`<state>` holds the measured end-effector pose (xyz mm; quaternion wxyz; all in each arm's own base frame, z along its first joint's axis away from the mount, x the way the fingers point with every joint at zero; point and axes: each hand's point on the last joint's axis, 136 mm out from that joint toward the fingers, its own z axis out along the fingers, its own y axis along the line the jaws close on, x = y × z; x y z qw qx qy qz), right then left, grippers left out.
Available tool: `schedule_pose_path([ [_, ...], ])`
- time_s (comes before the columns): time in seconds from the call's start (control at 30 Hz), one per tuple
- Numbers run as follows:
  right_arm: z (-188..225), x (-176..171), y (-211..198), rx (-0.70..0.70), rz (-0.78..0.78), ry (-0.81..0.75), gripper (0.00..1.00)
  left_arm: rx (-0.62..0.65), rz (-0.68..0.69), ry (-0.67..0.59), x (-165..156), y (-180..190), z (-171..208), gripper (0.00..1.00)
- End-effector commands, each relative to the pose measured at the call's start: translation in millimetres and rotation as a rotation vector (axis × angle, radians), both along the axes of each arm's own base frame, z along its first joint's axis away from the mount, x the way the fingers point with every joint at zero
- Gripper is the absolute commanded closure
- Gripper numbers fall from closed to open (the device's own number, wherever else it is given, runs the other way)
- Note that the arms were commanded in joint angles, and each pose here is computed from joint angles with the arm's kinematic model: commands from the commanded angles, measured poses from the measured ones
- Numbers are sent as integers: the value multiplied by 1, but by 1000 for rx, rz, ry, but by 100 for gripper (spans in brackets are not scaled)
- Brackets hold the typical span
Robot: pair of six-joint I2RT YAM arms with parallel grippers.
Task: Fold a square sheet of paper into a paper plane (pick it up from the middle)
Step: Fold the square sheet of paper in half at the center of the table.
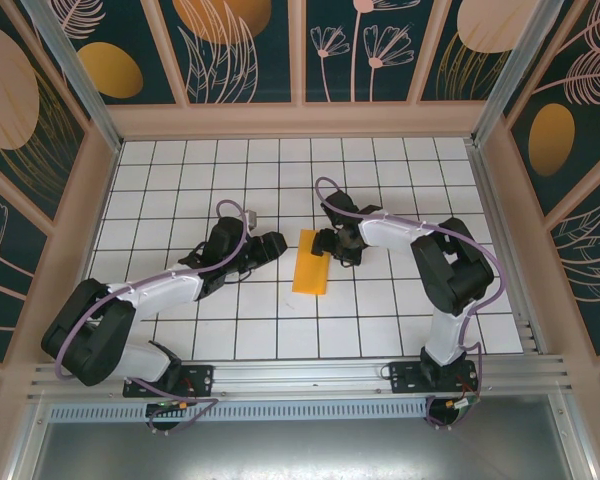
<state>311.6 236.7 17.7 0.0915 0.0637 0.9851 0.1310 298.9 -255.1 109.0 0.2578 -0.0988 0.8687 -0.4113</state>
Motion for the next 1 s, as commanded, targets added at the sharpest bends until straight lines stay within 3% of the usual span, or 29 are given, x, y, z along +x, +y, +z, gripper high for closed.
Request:
schedule_pose_path([
  [0.0, -45, -12, -9, -69, 38, 70, 23, -21, -24, -48, 6, -8, 14, 42],
  [0.27, -47, -14, -8, -63, 36, 78, 23, -18, -27, -38, 7, -10, 12, 47],
  [0.43, -49, -15, -10, -70, 33, 83, 23, -13, -42, -5, 10, -16, 5, 59],
  [0.53, -49, -16, -11, -71, 33, 83, 23, -25, -62, 10, 15, -24, 4, 72],
  [0.6, -50, -16, -11, -73, 32, 84, 23, -24, -74, 33, 19, -30, 0, 90],
  [0.67, -51, -16, -12, -75, 31, 85, 22, -19, -87, 62, 24, -38, -7, 100],
  [0.97, -52, -16, -11, -72, 30, 90, 22, 23, -107, 190, 36, -57, -43, 100],
])
